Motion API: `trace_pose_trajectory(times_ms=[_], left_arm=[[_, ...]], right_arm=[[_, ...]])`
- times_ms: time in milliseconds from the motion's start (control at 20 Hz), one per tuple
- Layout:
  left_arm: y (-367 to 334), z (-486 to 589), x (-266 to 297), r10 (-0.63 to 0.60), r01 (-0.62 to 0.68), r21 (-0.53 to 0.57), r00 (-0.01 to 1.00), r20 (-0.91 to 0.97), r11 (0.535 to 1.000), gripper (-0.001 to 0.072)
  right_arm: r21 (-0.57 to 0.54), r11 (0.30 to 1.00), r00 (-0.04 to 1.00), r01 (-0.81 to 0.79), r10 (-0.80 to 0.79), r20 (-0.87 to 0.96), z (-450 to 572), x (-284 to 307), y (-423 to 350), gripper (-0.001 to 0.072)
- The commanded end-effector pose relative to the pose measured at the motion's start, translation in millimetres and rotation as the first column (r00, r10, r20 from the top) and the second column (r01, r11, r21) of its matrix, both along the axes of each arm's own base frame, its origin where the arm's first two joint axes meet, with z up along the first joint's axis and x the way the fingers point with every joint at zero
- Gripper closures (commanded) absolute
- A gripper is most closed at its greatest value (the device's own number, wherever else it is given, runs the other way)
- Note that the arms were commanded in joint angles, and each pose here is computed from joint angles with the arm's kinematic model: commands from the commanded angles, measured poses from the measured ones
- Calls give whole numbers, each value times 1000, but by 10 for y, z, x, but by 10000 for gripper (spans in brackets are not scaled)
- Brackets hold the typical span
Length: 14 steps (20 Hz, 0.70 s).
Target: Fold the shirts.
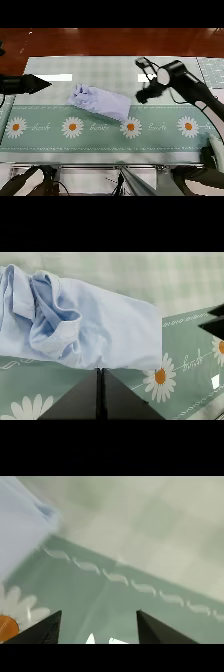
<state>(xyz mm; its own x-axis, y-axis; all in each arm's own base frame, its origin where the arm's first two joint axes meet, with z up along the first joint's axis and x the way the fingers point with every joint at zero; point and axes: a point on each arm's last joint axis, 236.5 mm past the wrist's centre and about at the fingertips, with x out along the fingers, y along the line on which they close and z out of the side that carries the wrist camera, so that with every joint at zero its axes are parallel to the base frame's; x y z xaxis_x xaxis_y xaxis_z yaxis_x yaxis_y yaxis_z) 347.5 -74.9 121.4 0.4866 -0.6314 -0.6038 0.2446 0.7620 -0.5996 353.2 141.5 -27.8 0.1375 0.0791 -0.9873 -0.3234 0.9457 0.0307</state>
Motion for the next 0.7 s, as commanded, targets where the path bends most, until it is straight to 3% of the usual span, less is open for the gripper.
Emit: trace_pose_trajectory(times_ms=[0, 100, 150, 300, 550, 600, 650], left_arm=[[9, -31, -19, 0, 0, 7, 1000, -14, 1000, 683], [7, -29, -19, 2, -1, 5, 1000, -15, 1000, 683], [8, -30, -19, 2, -1, 5, 1000, -15, 1000, 683], [5, -30, -22, 0, 0, 5, 1000, -16, 1000, 683], [12, -31, -11, 4, -4, 6, 1000, -14, 1000, 683], [12, -30, -10, 5, -5, 6, 1000, -13, 1000, 684], [16, -30, -5, 7, -6, 7, 1000, -12, 1000, 683]], right_arm=[[312, 893, 934, 323, -248, -256, -321, -330, 180, 109], [514, 751, 910, 414, -340, -237, -263, -57, 543, 109], [543, 723, 902, 428, -378, -208, -297, 28, 608, 110], [576, 673, 874, 464, -455, -172, -424, 170, 784, 110], [585, 583, 818, 564, -494, -296, -763, 134, 1171, 112], [594, 599, 835, 537, -475, -277, -744, 143, 1191, 187], [613, 603, 851, 511, -454, -262, -681, 167, 1226, 420]])
